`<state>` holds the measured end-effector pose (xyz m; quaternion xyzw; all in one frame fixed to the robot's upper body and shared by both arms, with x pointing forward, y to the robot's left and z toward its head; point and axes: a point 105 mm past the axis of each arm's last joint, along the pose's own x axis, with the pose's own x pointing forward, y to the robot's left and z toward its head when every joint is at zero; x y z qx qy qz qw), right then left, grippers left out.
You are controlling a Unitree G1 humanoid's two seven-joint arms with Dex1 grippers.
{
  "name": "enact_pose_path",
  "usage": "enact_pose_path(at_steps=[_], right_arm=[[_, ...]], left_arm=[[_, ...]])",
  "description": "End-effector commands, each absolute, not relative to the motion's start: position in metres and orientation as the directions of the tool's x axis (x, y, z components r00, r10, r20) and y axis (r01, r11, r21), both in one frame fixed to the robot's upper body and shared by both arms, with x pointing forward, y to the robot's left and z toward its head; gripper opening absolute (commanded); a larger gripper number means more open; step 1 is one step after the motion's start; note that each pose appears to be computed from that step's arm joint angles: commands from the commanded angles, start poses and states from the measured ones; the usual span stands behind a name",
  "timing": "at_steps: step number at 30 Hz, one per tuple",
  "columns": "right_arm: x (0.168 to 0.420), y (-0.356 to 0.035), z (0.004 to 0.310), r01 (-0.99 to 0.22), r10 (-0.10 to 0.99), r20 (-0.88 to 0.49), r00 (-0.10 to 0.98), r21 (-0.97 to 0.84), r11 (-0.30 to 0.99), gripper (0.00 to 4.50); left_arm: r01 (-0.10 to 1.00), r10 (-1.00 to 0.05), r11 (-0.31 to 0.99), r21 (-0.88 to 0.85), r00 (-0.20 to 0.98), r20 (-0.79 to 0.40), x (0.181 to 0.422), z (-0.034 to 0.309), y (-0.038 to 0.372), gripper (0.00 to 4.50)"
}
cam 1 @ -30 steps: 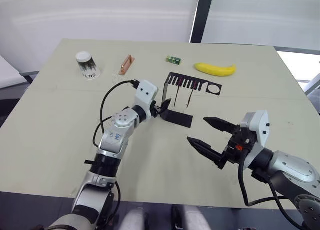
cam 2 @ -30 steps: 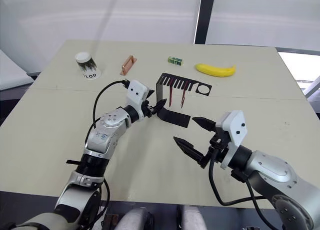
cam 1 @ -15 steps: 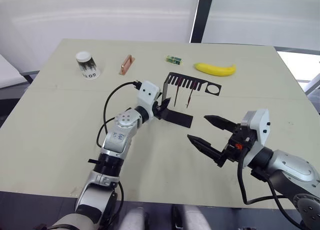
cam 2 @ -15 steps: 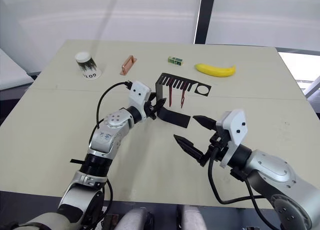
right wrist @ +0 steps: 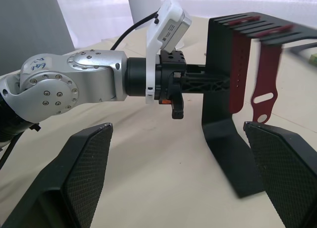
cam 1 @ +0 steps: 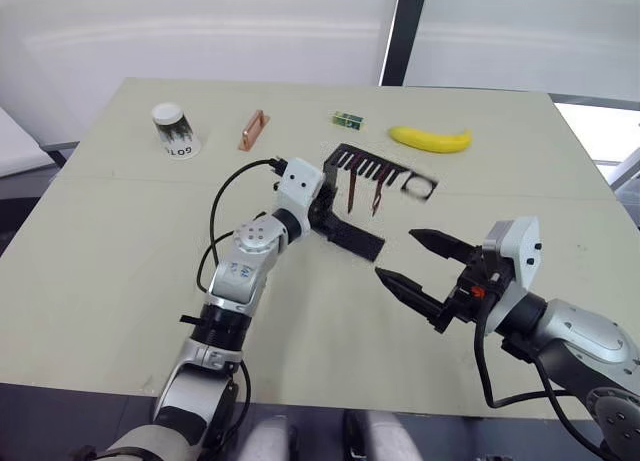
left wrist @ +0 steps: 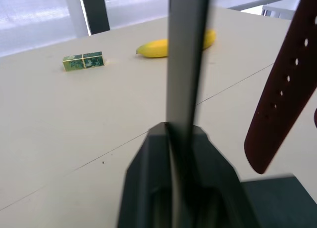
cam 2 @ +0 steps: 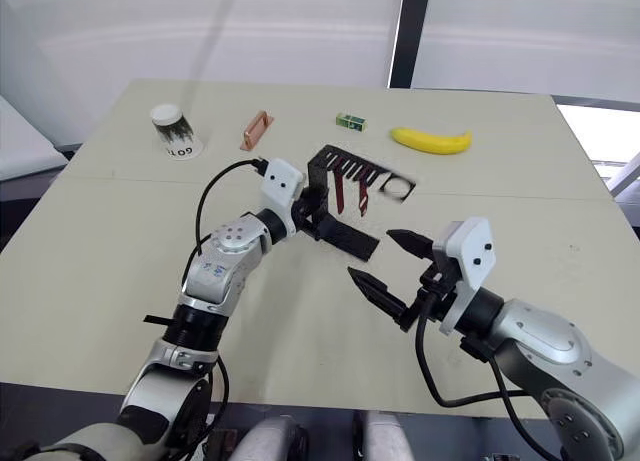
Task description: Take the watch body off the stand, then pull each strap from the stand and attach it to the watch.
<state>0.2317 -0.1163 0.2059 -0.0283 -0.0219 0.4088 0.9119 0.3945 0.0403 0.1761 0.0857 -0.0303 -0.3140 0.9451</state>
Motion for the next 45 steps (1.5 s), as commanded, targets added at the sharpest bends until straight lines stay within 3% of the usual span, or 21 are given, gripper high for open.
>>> enact_pose_path(at_steps=[1, 10, 18, 31, 35, 45], right_arm=[[0.229, -0.116, 0.214, -0.732, 0.738, 0.048, 0.674, -0.098, 0.675, 4.50], [0.232, -0.112, 0.213, -0.695, 0.703, 0.024, 0.711, -0.131, 0.707, 4.50], [0.253, -0.103, 0.214, -0.547, 0.556, 0.022, 0.831, -0.157, 0.823, 4.50], [0.298, -0.081, 0.219, -0.323, 0.328, 0.051, 0.943, -0.088, 0.942, 4.50], [0.307, -0.074, 0.218, -0.299, 0.303, 0.055, 0.951, -0.066, 0.952, 3.28], [0.328, -0.066, 0.220, -0.246, 0.248, 0.069, 0.966, -0.024, 0.969, 3.28]], left_arm=[[0.567, -0.588, 0.797, 0.207, 0.807, 0.052, 0.394, 0.191, 0.037, 0.05], [0.475, -0.493, 0.862, 0.174, 0.867, 0.078, 0.395, 0.197, 0.045, 0.05], [0.391, -0.398, 0.915, 0.104, 0.916, 0.054, 0.397, 0.190, 0.049, 0.05], [0.382, -0.388, 0.919, 0.097, 0.920, 0.052, 0.395, 0.190, 0.041, 0.05], [0.382, -0.388, 0.918, 0.104, 0.920, 0.051, 0.394, 0.190, 0.041, 0.00], [0.382, -0.393, 0.914, 0.135, 0.918, 0.064, 0.393, 0.195, 0.040, 0.00]])
